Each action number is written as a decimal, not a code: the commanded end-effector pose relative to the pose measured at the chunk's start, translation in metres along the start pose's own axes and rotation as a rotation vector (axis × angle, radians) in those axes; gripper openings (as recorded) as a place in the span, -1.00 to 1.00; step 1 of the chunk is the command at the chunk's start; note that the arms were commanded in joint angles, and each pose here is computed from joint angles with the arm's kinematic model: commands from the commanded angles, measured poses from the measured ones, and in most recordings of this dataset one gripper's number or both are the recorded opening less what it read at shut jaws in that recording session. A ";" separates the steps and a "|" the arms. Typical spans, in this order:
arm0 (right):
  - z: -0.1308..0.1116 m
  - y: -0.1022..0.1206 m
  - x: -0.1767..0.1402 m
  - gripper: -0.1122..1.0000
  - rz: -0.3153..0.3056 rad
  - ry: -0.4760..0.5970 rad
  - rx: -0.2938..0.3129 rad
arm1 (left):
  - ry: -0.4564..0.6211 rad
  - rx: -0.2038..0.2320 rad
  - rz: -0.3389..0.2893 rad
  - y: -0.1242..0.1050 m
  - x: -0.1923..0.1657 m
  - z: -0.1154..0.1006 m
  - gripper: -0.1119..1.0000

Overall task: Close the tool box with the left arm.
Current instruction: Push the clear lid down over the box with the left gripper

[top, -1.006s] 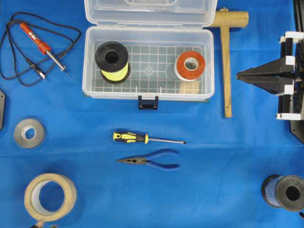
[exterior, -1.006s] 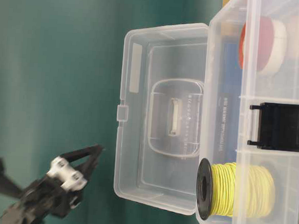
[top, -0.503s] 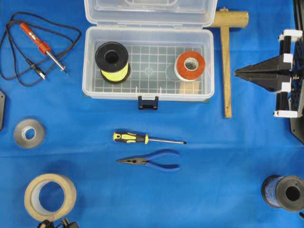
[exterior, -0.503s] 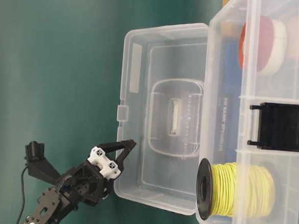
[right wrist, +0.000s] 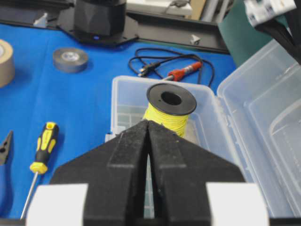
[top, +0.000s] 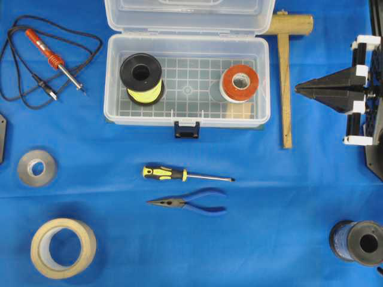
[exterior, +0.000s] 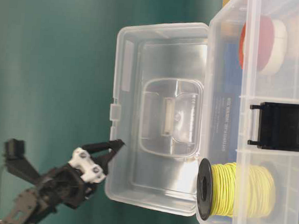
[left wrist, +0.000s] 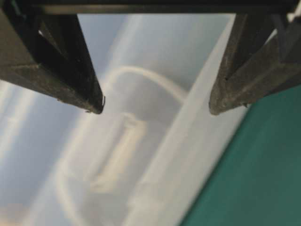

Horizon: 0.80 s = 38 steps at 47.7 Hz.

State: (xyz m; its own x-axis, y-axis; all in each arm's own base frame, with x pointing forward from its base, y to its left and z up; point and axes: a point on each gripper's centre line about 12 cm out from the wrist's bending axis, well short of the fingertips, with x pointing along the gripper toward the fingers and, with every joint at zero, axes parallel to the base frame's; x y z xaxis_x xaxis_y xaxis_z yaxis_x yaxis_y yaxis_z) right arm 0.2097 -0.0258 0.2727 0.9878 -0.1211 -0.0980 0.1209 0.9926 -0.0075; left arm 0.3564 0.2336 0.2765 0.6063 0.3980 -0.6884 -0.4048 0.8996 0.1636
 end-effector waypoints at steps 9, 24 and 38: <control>0.002 0.000 0.002 -0.80 -0.002 -0.003 -0.001 | 0.096 0.091 -0.167 -0.083 -0.025 -0.002 0.84; 0.002 0.000 0.002 -0.80 -0.001 0.000 -0.003 | 0.092 0.144 -0.265 -0.129 -0.068 -0.003 0.84; 0.001 0.000 0.002 -0.80 -0.001 0.005 -0.003 | 0.159 0.189 -0.368 -0.179 -0.108 -0.014 0.84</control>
State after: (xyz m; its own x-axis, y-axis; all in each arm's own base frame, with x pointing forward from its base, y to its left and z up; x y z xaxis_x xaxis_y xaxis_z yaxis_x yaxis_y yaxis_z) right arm 0.2103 -0.0259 0.2702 0.9865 -0.1209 -0.1102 0.1209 0.9926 -0.0075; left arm 0.3585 0.0419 0.2953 0.5437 0.0471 -0.8380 -0.0669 0.9977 0.0126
